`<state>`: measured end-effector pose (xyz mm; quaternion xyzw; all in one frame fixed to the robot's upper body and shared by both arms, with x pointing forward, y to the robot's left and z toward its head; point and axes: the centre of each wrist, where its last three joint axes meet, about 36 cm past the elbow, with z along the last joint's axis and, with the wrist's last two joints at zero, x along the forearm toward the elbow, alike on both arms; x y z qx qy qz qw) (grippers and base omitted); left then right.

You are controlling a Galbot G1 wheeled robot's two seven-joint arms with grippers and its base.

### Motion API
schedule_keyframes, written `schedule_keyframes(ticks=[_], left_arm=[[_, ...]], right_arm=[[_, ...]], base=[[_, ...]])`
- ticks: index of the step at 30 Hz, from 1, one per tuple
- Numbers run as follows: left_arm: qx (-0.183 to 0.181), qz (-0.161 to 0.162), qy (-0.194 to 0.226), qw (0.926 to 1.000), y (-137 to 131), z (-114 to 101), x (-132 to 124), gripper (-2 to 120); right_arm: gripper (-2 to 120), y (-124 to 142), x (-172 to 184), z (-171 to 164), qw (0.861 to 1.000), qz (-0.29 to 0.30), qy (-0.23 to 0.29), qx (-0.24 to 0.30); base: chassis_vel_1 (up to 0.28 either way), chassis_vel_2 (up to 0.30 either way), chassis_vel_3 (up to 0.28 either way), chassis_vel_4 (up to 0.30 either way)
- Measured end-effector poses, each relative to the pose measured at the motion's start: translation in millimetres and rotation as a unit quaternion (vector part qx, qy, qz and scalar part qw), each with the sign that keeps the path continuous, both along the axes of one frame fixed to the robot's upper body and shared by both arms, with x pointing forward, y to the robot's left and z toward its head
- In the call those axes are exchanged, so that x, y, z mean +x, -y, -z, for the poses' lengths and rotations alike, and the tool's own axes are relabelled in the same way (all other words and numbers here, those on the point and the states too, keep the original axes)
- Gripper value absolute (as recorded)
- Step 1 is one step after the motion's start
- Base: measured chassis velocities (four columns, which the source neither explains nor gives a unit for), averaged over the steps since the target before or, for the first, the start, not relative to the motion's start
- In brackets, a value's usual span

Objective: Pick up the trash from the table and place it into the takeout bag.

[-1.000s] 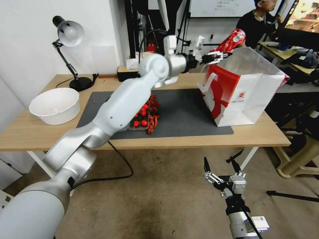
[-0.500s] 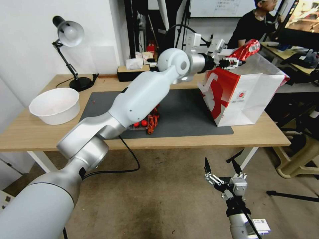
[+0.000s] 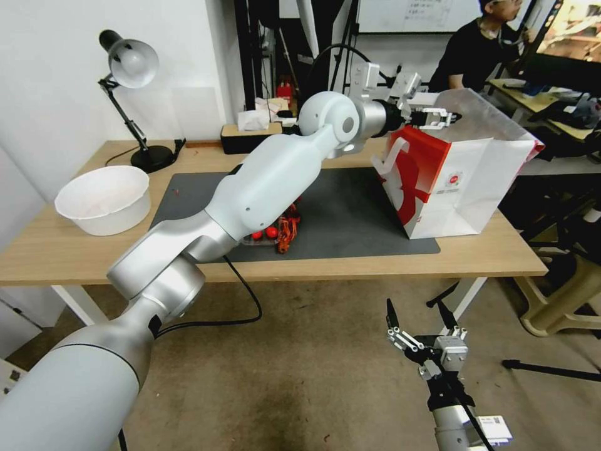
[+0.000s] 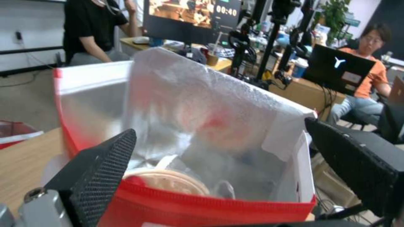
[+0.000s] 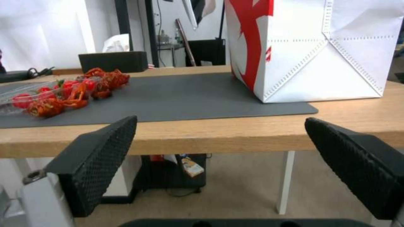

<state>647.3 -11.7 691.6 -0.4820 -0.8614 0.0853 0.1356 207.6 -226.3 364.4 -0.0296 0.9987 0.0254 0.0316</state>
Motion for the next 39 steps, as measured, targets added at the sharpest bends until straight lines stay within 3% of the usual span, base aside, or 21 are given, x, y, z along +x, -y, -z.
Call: schedule_keyframes(ticks=[7, 11, 14, 16, 18, 21, 22, 23, 24, 26, 27, 30, 32, 34, 35, 38, 39], left_arm=[[-0.008, -0.018, 0.003, 0.9998, -31, 12, -10, 100], [-0.017, -0.032, 0.015, 0.9992, -63, 25, -26, 100], [-0.012, -0.064, 0.043, 0.9969, -99, 51, -41, 100], [-0.005, -0.079, 0.057, 0.9952, -107, 60, -45, 100], [0.012, -0.119, 0.11, 0.9867, -130, 86, -58, 100], [0.023, -0.137, 0.137, 0.9808, -145, 100, -71, 100], [0.033, -0.153, 0.161, 0.9743, -160, 112, -88, 100], [0.033, -0.153, 0.161, 0.9743, -160, 112, -88, 100], [0.039, -0.165, 0.174, 0.9701, -167, 119, -96, 100], [0.068, -0.21, 0.208, 0.9528, -195, 145, -122, 100], [0.068, -0.21, 0.208, 0.9528, -195, 145, -122, 100], [0.096, -0.258, 0.232, 0.9329, -229, 169, -155, 100], [0.097, -0.26, 0.233, 0.932, -230, 170, -157, 100], [0.117, -0.292, 0.237, 0.9191, -254, 187, -178, 100], [0.117, -0.292, 0.237, 0.9191, -254, 187, -178, 100], [0.134, -0.33, 0.226, 0.9067, -274, 207, -205, 100], [0.134, -0.33, 0.226, 0.9067, -274, 207, -205, 100]], right_arm=[[100, 0, 0, 0, 1.0, -0.001, 0.0, 0.0], [100, 0, 1, -1, 1.0, -0.002, 0.001, -0.001], [100, 0, 1, 0, 1.0, -0.003, 0.001, -0.001], [100, 0, 1, 0, 1.0, -0.003, 0.0, -0.001], [100, 0, 1, 0, 1.0, -0.004, 0.001, -0.002], [100, 1, 1, 0, 1.0, -0.005, 0.003, -0.003], [100, 2, 1, 0, 1.0, -0.007, 0.005, -0.003], [100, 2, 1, 0, 1.0, -0.007, 0.005, -0.003], [100, 2, 1, 0, 1.0, -0.006, 0.006, -0.003], [100, 2, 0, -1, 1.0, -0.009, 0.009, -0.002], [100, 2, 0, -1, 1.0, -0.009, 0.009, -0.002], [100, 2, -1, -2, 1.0, -0.014, 0.011, 0.0], [100, 2, -1, -2, 1.0, -0.014, 0.012, 0.0], [100, 4, 1, -4, 1.0, -0.016, 0.016, 0.001], [100, 4, 1, -4, 1.0, -0.016, 0.016, 0.001], [100, 4, 3, -7, 1.0, -0.018, 0.02, 0.003], [100, 4, 3, -7, 1.0, -0.018, 0.02, 0.003]], base=[[0.0, 0.0, 0.0, 0.0], [0.0, 0.0, 0.0, 0.0], [0.0, 0.0, 0.0, 0.0], [0.0, 0.0, 0.0, 0.0], [0.0, 0.0, 0.0, 0.0], [0.0, 0.0, 0.0, 0.0], [0.0, 0.0, 0.0, 0.0], [0.0, 0.0, 0.0, 0.0], [0.0, 0.0, 0.0, 0.0], [0.0, 0.0, 0.0, 0.0], [0.0, 0.0, 0.0, 0.0], [0.0, 0.0, 0.0, 0.0], [0.0, 0.0, 0.0, 0.0], [0.0, 0.0, 0.0, 0.0], [0.0, 0.0, 0.0, 0.0], [0.0, 0.0, 0.0, 0.0], [0.0, 0.0, 0.0, 0.0]])
